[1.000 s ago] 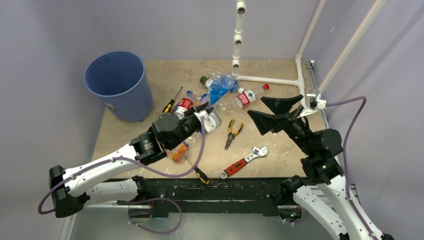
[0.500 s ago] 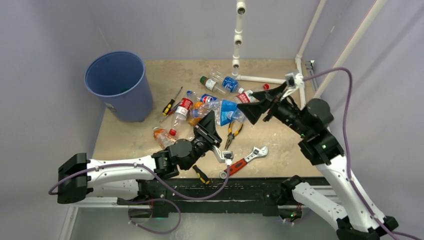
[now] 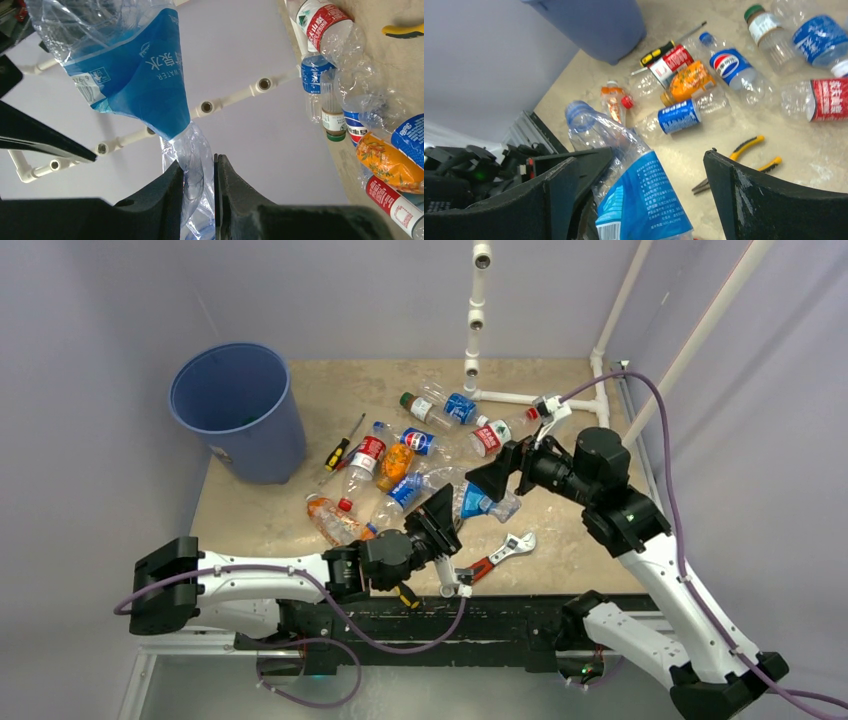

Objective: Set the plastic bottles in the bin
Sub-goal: Pick up the plastic bottle at the center of the board.

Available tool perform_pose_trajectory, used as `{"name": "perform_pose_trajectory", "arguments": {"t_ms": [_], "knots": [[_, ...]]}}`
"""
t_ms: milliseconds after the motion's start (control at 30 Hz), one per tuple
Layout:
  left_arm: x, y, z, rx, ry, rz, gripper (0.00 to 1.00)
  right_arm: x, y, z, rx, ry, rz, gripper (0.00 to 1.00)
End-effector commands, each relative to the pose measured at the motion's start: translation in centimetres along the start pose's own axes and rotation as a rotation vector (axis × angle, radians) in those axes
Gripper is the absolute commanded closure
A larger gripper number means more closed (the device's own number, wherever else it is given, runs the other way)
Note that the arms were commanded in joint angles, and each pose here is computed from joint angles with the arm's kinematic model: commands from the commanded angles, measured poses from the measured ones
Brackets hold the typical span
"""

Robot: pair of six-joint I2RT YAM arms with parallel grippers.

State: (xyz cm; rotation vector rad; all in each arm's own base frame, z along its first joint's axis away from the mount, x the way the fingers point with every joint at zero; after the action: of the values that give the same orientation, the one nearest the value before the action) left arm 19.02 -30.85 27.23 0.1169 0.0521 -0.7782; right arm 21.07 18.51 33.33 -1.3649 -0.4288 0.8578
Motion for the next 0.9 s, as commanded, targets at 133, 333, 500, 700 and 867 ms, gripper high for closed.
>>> {"name": "perform_pose_trajectory", "arguments": {"t_ms": [133,333,500,700,867], "knots": [[-0.5,-0.4,2.4,0.011,-0.043,-0.021,1.00,0.4,5.2,0.6,0.046,-0.087,0.128,0.01],[-1.6,-0.5,2.0,0.013,-0.029,-0.032,1.00,0.6,7.0,3.1,0.101,-0.286,0.122,0.04],[-2.3,0.0,1.9,0.000,-0.035,-0.029,1.00,0.4,7.8,4.2,0.122,-0.384,0.119,0.15],[-2.6,0.2,2.2,-0.009,-0.041,-0.027,1.00,0.1,8.1,5.0,0.130,-0.462,0.129,0.49],[-2.7,0.4,2.5,-0.030,-0.047,-0.020,0.74,0.0,7.6,5.3,0.130,-0.479,0.110,0.77]]}}
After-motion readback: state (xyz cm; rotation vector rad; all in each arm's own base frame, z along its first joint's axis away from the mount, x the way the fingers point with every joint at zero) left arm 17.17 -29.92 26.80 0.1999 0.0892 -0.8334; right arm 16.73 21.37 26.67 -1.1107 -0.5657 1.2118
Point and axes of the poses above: each gripper's point midway between its finger pads, its own x axis out along the fingers, its own z axis along the line the jaws close on, y = z × x, the point moved 3 cm from there along -x, back along the fingers, and after that the axes turned 13 degrees about -x, right-handed, at the moved point
